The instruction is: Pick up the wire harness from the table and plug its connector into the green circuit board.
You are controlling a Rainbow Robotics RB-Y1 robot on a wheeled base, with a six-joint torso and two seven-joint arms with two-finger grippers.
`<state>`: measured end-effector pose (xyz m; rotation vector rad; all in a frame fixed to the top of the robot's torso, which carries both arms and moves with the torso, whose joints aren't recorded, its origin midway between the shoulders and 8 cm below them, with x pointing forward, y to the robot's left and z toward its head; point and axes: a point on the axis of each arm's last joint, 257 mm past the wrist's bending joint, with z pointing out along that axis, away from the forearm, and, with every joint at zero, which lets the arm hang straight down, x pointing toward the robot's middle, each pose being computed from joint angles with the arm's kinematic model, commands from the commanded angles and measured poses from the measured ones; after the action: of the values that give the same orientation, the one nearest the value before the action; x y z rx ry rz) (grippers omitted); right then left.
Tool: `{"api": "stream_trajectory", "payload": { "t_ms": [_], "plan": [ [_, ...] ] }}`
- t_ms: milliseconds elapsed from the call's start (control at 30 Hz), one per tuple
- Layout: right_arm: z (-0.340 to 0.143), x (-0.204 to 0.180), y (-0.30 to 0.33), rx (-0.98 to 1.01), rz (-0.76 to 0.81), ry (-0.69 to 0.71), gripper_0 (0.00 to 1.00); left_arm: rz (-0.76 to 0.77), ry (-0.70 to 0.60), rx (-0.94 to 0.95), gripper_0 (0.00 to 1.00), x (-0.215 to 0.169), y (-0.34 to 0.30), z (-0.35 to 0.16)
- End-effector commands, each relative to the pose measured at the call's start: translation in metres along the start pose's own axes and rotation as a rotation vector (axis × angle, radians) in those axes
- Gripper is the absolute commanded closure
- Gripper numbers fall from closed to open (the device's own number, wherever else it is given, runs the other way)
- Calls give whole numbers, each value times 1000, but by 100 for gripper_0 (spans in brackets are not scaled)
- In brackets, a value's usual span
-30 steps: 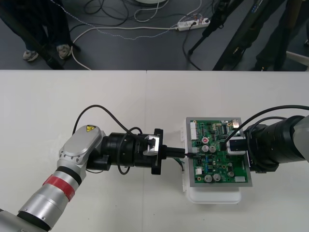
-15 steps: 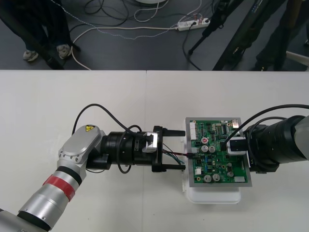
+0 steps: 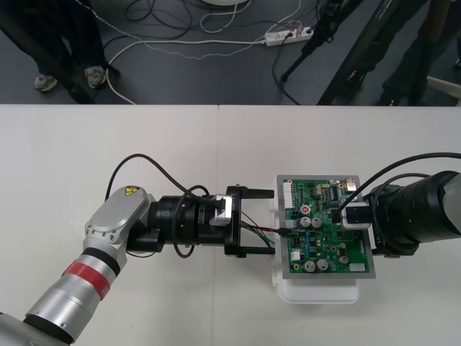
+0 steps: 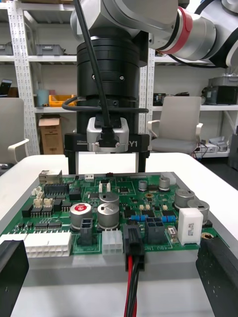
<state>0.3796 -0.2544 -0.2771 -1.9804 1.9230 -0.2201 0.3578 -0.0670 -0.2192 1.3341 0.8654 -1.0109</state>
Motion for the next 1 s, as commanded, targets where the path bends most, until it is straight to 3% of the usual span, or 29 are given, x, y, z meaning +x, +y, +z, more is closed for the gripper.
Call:
{"api": "stream_trajectory", "payload": {
  "t_ms": [33,467,1000],
  "plan": [
    [-18,12,-25,58,-57,21,0,81,28,9,0,-5,14,-11],
    [-41,43,-42,90,-94,70,0,80,134,18,0,9,16,-87],
    [-73,76,-61,72,-166,-53,0,67,263,36,0,11,-1,-197]
  ]
}}
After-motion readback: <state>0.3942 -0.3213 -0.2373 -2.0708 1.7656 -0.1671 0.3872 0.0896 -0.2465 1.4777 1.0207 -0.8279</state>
